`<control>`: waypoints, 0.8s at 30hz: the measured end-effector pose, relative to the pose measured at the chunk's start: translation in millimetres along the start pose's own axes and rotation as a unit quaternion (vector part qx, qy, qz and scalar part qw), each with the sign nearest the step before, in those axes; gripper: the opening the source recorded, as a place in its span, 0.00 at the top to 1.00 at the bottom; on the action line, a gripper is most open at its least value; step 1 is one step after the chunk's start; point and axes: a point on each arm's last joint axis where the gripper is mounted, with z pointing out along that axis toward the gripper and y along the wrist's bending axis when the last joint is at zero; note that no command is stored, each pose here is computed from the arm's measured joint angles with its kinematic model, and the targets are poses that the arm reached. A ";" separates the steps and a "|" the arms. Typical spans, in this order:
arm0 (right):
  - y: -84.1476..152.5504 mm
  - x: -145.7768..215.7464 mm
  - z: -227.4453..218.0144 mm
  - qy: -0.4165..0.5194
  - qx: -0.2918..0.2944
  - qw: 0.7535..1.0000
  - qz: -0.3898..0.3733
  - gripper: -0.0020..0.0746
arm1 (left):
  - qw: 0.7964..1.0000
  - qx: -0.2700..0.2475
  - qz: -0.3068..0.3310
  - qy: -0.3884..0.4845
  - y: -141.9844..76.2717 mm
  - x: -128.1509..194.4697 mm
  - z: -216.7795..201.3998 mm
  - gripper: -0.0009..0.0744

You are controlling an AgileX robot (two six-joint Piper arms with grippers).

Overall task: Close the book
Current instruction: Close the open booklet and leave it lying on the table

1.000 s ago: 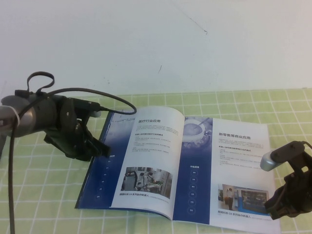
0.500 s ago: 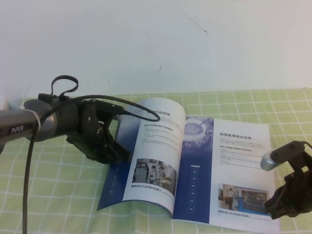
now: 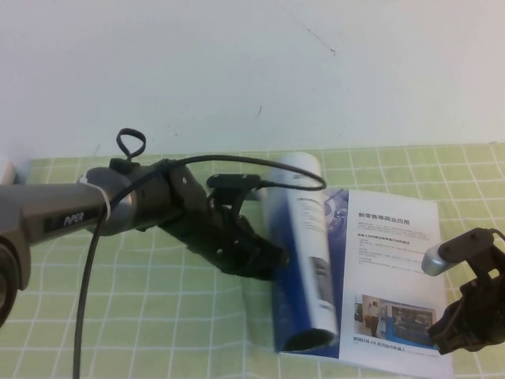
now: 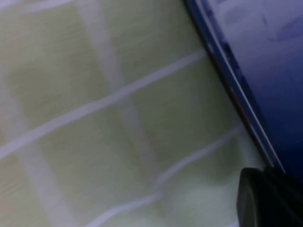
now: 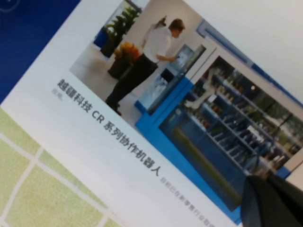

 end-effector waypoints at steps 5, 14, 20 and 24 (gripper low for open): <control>0.0 -0.1 0.4 -0.001 -0.001 1.000 0.003 0.98 | 0.996 0.079 0.019 -0.029 -28.9 -16.2 -8.9 0.99; 0.1 -0.7 0.5 -0.004 -0.002 1.000 -0.003 0.98 | 0.985 0.146 0.059 -0.070 -58.0 -30.4 -34.6 0.99; 3.3 -2.8 -9.6 -0.014 0.002 0.999 -0.033 0.98 | 0.978 0.116 0.143 -0.096 -69.0 -31.3 -74.7 0.99; 9.1 -8.5 -35.8 -0.046 0.026 0.995 -0.084 0.98 | 0.972 0.060 0.200 -0.105 -72.0 -28.6 -107.4 0.99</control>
